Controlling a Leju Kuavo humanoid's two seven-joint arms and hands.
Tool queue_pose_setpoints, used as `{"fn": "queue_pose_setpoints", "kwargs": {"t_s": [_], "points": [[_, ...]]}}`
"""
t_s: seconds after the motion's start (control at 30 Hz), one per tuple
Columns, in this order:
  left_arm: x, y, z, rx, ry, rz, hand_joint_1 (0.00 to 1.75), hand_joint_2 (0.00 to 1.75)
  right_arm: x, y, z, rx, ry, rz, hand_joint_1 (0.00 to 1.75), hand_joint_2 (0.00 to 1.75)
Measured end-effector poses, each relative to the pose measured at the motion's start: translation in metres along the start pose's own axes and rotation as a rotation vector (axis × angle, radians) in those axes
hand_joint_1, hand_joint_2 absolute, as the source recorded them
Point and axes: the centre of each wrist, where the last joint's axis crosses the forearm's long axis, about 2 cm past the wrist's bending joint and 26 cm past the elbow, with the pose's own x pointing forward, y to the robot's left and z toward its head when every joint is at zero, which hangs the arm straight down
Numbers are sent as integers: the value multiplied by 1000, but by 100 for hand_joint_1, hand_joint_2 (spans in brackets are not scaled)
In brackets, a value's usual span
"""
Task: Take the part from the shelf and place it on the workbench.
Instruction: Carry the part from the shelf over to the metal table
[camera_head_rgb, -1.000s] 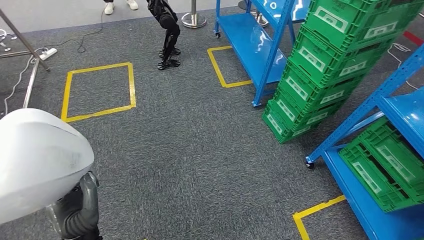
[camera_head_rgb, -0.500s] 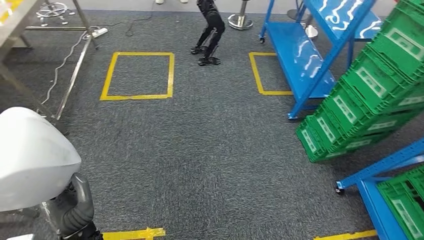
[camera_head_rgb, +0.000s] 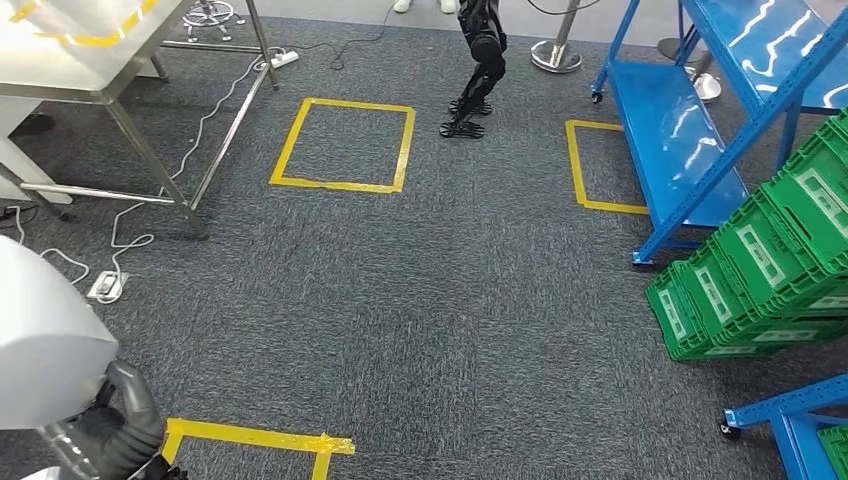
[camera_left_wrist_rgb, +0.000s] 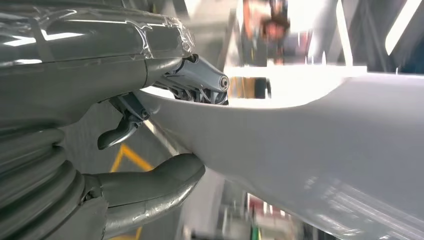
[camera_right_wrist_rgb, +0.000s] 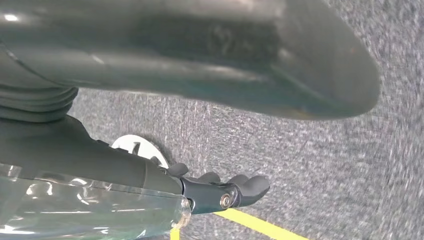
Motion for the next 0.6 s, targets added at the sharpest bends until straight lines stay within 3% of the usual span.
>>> {"fn": "queue_pose_setpoints", "kwargs": {"t_s": [0.6], "points": [[2, 6, 0, 142, 42, -39, 175, 175, 5, 1, -2, 3, -6, -5, 0, 0]]}}
